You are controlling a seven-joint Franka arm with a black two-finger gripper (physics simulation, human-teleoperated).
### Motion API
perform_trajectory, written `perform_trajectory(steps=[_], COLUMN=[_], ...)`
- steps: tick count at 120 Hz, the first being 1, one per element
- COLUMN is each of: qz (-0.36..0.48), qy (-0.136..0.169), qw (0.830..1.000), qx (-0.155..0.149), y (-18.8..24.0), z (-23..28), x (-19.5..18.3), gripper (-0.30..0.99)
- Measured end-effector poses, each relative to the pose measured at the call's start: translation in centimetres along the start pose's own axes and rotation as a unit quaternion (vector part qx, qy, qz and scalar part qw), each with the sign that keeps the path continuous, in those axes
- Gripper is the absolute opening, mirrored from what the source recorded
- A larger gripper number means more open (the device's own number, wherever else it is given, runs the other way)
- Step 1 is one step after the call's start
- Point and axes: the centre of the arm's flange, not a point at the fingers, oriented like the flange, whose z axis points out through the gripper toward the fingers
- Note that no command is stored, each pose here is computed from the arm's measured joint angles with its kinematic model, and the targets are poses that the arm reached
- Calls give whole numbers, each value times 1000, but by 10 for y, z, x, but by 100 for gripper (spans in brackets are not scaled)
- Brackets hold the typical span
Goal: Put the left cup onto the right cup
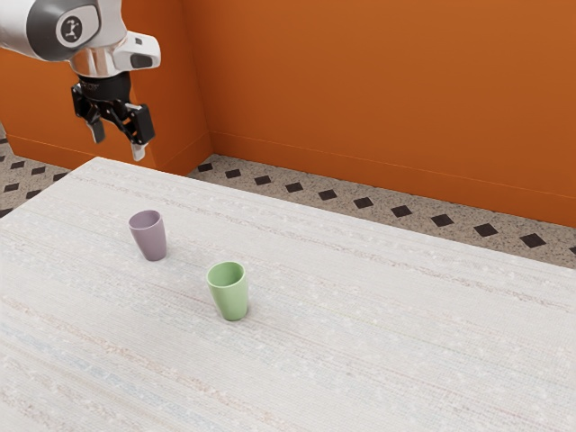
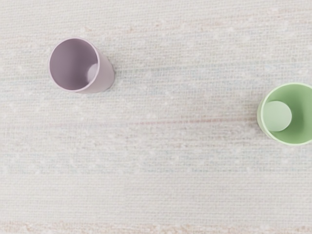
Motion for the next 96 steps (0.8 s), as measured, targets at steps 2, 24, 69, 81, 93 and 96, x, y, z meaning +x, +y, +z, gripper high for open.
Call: perform_trajectory(steps=[2,24,69,81,93,96], qz=[0,-3,-30,-39,-43,-44], qy=[0,-3,-42,-52,-69,-73], qw=[1000,1000,999,998,997,996], qx=[0,-1,-2,-2,-4,-6], y=[0,-2,-32,-42,-44,-45], z=[0,2,40,52,71,76], x=[0,0,-1,1,7,9], gripper=[69,69,69,69,69,69])
